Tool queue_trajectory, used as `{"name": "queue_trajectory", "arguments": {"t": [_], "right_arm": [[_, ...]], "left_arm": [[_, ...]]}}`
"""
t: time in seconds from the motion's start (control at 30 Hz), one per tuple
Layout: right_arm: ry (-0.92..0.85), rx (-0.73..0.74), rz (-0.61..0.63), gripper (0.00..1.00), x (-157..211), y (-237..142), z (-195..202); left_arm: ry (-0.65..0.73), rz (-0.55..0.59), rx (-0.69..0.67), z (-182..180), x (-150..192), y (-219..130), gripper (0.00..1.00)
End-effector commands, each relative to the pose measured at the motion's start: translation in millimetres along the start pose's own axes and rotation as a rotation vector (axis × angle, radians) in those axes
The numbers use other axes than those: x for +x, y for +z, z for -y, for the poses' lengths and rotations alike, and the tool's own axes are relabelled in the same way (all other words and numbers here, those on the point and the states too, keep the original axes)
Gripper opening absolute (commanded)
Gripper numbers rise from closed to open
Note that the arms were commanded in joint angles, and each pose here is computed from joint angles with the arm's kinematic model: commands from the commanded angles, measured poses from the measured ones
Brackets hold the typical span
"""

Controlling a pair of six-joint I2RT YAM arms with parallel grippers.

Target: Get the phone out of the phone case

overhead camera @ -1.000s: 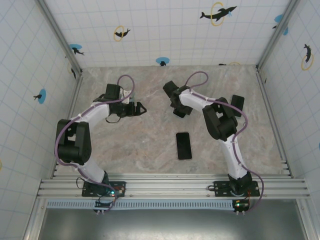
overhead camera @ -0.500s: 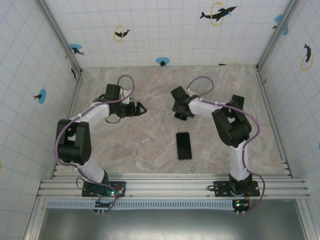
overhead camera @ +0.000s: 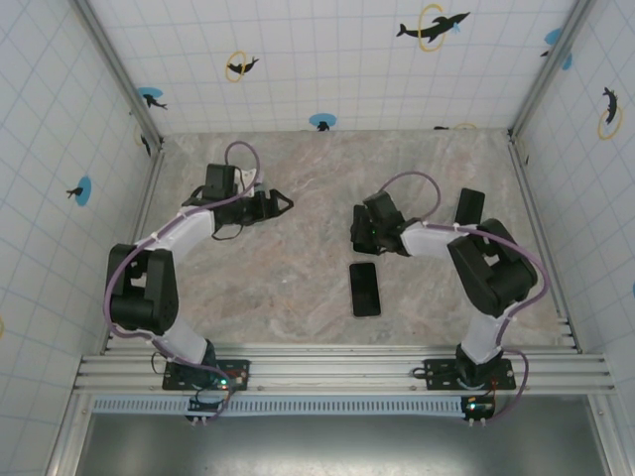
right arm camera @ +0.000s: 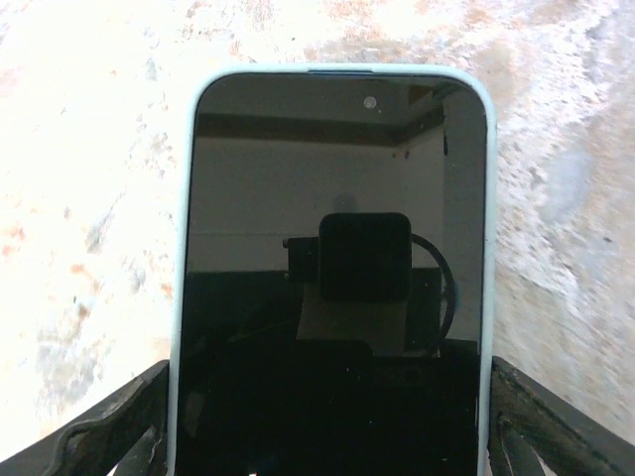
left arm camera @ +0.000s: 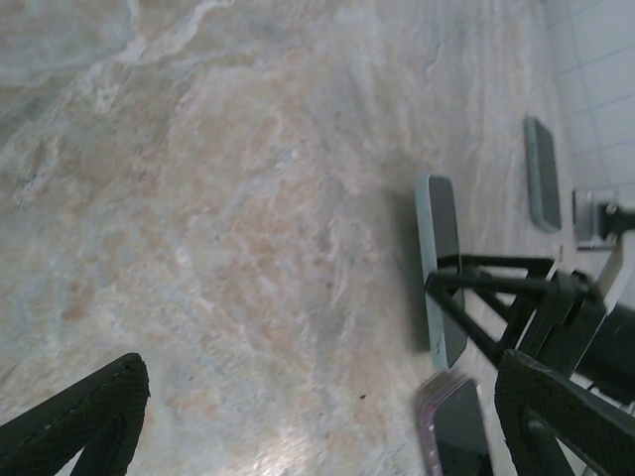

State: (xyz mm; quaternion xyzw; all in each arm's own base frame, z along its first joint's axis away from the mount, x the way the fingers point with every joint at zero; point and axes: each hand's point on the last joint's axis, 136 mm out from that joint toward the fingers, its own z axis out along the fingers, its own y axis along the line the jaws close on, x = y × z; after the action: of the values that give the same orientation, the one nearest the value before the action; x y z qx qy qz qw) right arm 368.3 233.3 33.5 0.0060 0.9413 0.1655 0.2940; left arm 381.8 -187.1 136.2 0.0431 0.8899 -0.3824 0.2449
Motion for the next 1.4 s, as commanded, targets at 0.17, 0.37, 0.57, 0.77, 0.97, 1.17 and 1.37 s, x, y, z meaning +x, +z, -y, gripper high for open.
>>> {"name": "queue_trajectory", "arguments": {"t": [0.17,0.37,0.57,0.77,0.97,1.17,1.37], "right_arm": [[-0.143,-0.281,0.344,0.43,-57.3,-66.9,-48.8],[-0.216,-0.356,0.418,0.43,-62.3,-96.0,-62.7],[-0.243,-0.403,0.461,0.42,-64.1,-118.3,-73.0],[-0.264,-0.436,0.475,0.41,-61.1,-130.3,-77.2],[-0.262,-0.45,0.479,0.41,-57.2,-137.2,-76.4],[-0.261,-0.457,0.486,0.41,-57.0,-141.8,-76.7],[-0.28,-0.467,0.481,0.42,-53.7,-143.5,-78.7]], "left_arm": [[0.055,0.133,0.103,62.7,-22.8,5.2,0.88],[0.109,0.191,0.15,109.6,-23.6,14.7,0.86],[0.143,0.153,0.189,144.3,-12.4,37.7,0.84],[0.162,0.112,0.202,162.8,-5.1,60.1,0.75],[0.185,0.093,0.224,178.1,-1.8,72.4,0.59],[0.191,0.069,0.243,184.9,4.9,81.0,0.37],[0.179,0.073,0.276,191.0,4.5,79.0,0.19]]}}
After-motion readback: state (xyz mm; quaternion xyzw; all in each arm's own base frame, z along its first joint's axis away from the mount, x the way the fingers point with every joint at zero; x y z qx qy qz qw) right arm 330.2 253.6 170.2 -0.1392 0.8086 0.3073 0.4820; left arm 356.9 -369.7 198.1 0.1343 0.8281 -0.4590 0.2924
